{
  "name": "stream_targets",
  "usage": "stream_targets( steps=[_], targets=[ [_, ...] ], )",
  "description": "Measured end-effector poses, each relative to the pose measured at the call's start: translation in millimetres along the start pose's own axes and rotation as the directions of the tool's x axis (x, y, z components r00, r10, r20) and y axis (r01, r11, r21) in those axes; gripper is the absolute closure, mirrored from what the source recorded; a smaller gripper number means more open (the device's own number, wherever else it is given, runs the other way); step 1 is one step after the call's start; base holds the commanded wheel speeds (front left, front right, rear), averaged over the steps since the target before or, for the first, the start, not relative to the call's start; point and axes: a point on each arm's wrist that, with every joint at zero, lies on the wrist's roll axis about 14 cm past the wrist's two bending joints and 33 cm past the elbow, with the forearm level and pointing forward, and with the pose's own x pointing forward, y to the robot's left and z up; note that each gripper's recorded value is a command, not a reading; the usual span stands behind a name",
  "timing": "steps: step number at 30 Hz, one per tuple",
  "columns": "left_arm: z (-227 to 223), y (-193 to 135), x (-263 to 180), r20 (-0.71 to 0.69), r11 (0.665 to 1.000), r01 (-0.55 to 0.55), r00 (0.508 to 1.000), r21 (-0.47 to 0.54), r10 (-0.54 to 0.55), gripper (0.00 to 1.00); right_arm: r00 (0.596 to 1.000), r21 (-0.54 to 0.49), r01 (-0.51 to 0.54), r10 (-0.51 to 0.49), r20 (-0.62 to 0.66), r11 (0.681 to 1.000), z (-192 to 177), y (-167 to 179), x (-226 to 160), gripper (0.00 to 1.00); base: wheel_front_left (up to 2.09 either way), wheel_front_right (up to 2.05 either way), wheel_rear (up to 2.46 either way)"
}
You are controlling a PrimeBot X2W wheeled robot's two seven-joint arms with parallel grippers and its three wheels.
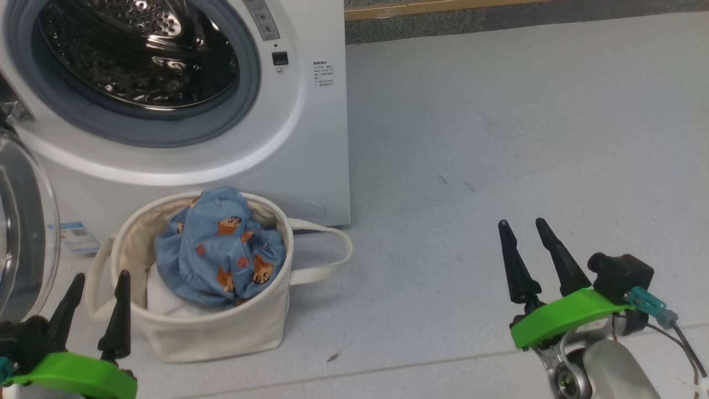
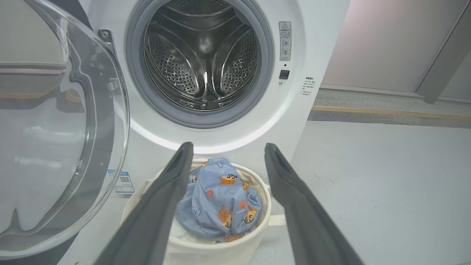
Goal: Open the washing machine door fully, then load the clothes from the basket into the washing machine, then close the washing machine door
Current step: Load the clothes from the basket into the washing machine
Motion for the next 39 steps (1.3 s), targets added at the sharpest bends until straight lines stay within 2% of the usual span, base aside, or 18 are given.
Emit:
stream_targets(
  steps=[16,20,30,39],
  targets=[
    [7.7,12.5,-0.5,0.027,0.999,-0.045,0.999,-0.019,0.046,0.00,1.000,0.001,-0.004,0.004,0.004,1.000,0.2,1.7,1.1,0.00,1.93,-2.15,0.22],
    [15.1,11.2,-0.1,0.069,0.999,-0.042,0.997,-0.020,0.043,0.00,1.000,0.002,-0.007,0.007,0.004,1.000,0.2,2.7,1.7,0.00,1.34,-1.34,0.00],
    [19.7,8.9,4.6,0.081,0.999,-0.040,0.996,-0.021,0.041,0.00,1.000,0.003,-0.006,0.006,0.010,1.000,2.0,2.7,1.0,0.00,0.41,-0.41,0.00],
    [-2.5,6.8,7.4,-0.050,1.000,-0.021,0.999,0.004,0.021,0.00,1.000,0.002,-0.007,0.007,0.011,1.000,2.3,2.8,2.0,0.00,0.00,0.00,0.00]
  ],
)
